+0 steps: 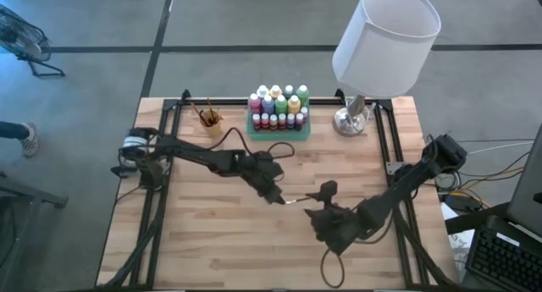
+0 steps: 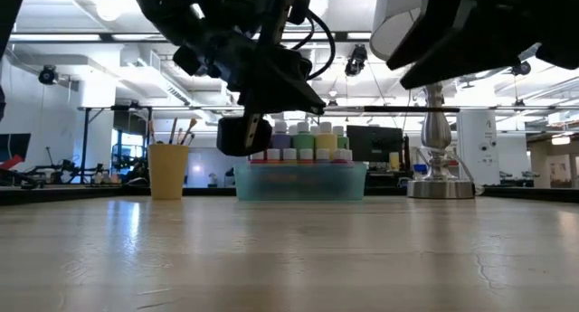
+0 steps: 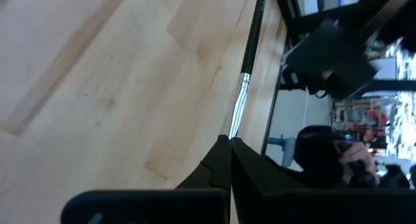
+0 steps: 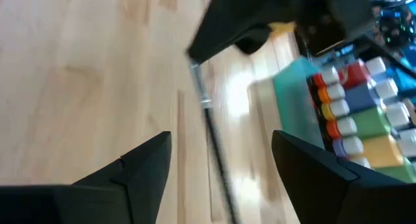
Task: Pick & Place Paint Supplies
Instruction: Put the silver paintbrush into the orange cup
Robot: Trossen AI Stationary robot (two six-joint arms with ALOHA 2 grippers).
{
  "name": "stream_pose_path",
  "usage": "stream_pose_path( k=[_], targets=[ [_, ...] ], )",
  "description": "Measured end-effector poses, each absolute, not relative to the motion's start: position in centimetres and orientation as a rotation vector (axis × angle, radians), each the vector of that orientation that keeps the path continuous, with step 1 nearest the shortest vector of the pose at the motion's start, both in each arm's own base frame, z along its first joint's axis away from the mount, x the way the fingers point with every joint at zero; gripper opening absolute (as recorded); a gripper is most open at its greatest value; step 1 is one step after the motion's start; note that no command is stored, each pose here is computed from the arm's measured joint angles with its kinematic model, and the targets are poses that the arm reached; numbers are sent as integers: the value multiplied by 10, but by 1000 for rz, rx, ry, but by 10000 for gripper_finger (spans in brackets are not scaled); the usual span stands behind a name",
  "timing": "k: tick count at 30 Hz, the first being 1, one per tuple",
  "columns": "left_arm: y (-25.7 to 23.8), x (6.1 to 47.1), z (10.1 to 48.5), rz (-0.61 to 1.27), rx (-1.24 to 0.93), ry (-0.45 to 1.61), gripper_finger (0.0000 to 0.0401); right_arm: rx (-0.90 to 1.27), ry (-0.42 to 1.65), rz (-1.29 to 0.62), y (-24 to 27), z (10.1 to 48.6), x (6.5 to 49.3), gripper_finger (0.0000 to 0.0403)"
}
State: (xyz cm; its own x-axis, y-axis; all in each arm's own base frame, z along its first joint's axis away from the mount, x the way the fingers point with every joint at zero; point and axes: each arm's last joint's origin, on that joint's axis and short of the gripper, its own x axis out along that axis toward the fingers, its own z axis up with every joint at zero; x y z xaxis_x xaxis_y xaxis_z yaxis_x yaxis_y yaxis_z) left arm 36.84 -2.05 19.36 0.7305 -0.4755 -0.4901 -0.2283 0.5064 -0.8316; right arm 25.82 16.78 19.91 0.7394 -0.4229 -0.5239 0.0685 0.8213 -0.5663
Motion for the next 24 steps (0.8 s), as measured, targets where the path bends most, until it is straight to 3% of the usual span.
stream_pose_path(
  k=[8, 24],
  targets=[
    [-10, 371, 198, -166, -1071, 719, 0, -640, 860, -396, 177, 192, 271, 245],
    [-12, 372, 200, -211, -1089, 718, 0, -666, 899, -458, 175, 185, 282, 159]
  ],
)
